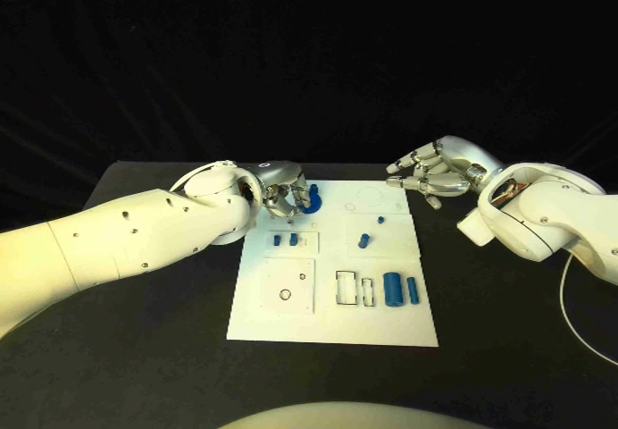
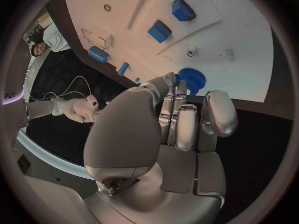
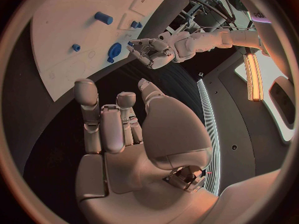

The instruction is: Assemble the parts on the task board

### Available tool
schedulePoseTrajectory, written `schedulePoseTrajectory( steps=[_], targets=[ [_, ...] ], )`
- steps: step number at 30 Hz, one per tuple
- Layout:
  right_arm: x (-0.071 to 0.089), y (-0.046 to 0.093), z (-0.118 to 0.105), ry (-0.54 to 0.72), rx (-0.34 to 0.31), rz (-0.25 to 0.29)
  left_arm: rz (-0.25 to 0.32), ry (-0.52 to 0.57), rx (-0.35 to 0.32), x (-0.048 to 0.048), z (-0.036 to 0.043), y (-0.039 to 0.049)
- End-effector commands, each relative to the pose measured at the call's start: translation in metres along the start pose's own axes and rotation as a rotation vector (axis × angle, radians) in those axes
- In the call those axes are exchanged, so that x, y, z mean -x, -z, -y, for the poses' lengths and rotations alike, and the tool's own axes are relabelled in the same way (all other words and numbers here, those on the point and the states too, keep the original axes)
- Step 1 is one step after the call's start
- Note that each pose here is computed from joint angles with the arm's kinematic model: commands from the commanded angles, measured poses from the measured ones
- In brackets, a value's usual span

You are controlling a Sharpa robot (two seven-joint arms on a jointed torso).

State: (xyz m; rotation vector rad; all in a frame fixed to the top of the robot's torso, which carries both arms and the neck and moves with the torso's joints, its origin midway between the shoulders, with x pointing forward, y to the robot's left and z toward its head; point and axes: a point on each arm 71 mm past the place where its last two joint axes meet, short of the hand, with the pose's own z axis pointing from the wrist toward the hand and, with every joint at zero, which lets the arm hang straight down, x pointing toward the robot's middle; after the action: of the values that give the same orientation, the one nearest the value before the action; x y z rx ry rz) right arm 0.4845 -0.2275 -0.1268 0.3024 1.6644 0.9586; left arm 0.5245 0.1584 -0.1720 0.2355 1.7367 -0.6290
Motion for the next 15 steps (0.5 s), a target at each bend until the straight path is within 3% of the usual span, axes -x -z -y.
schedulePoseTrajectory(
  steps=[1,7,15],
  targets=[
    [-0.001,0.000,-0.001,0.000,0.007,-0.010,0.004,0.055,-0.004,0.0022,-0.0009,0.0024],
    [-0.001,0.000,0.000,0.000,0.006,-0.010,-0.017,0.057,0.020,0.0021,-0.0095,0.0061],
    [-0.001,0.000,-0.001,-0.001,0.007,-0.011,-0.048,0.057,0.033,-0.0031,-0.0137,0.0060]
  ],
)
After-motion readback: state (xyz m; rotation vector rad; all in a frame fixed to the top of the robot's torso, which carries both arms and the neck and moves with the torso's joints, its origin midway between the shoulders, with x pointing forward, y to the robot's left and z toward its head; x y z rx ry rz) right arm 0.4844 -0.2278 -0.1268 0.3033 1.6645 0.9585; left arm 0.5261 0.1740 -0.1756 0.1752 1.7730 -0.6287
